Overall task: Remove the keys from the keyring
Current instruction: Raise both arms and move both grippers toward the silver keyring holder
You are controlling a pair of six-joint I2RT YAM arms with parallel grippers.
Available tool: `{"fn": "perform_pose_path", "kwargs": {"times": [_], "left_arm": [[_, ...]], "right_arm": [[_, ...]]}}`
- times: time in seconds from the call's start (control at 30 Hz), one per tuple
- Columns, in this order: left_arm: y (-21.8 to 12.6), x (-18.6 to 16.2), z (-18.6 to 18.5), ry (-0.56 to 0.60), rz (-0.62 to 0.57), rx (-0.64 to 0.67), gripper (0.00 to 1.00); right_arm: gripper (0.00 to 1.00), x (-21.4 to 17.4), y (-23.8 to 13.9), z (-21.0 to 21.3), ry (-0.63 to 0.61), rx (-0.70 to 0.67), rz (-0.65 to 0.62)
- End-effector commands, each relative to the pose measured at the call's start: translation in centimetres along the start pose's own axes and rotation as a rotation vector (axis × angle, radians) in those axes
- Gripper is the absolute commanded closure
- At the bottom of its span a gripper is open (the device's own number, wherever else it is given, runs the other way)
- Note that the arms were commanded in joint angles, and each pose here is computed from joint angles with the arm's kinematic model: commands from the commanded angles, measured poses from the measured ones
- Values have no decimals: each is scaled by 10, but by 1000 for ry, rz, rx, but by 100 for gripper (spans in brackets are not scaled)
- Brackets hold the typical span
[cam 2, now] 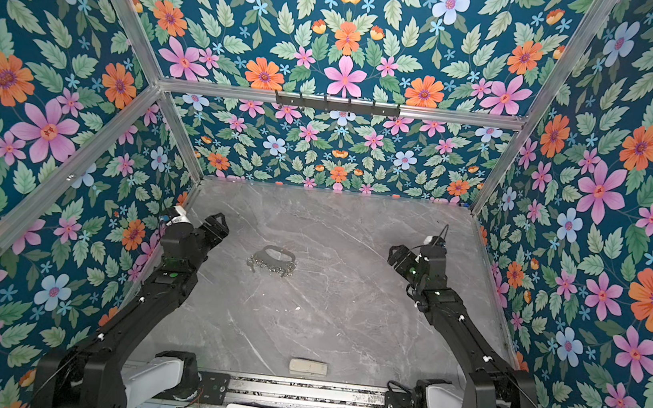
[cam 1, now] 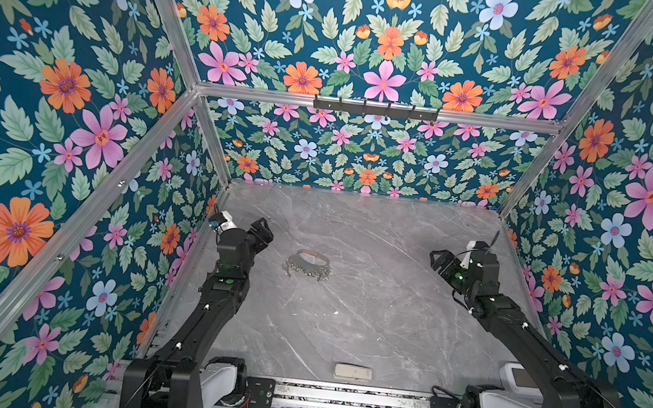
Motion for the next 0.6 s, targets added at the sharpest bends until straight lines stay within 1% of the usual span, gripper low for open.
{"fn": "perform_pose_path", "kwargs": {"times": [0.0,0.07,0.1,0.2,0.27,0.33,0.4,0.43,0.5,0.57], "left_arm": [[4,-36,-17,32,198,-127,23],[5,-51,-20,60,258,-119,25],[5,-58,-18,77,284,-95,26],[6,-77,0,108,332,10,28],[12,-88,9,108,358,40,31],[20,-98,11,92,390,42,33],[30,-107,11,60,421,39,40],[34,-109,11,53,427,38,41],[41,-111,12,43,428,44,40],[48,-109,11,58,418,51,39]], "right_arm": [[14,-28,11,4,-125,-11,153],[18,-42,18,10,-163,3,205],[20,-49,21,12,-181,2,225],[23,-64,28,19,-225,3,265],[26,-73,34,22,-243,4,289],[30,-81,41,25,-248,8,320],[35,-87,46,27,-254,8,349],[36,-90,47,29,-261,7,356],[37,-94,49,29,-264,3,366],[38,-96,50,29,-258,10,373]]}}
Point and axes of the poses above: each gripper's point midway between its finger pads, its own y axis out along the fingers, its own z axis along the line the jaws close on, x = y × z, the point moved 5 cm from there along -y, back along the fingers, and after that the axes turned 12 degrees about y, right-handed, at the moved point
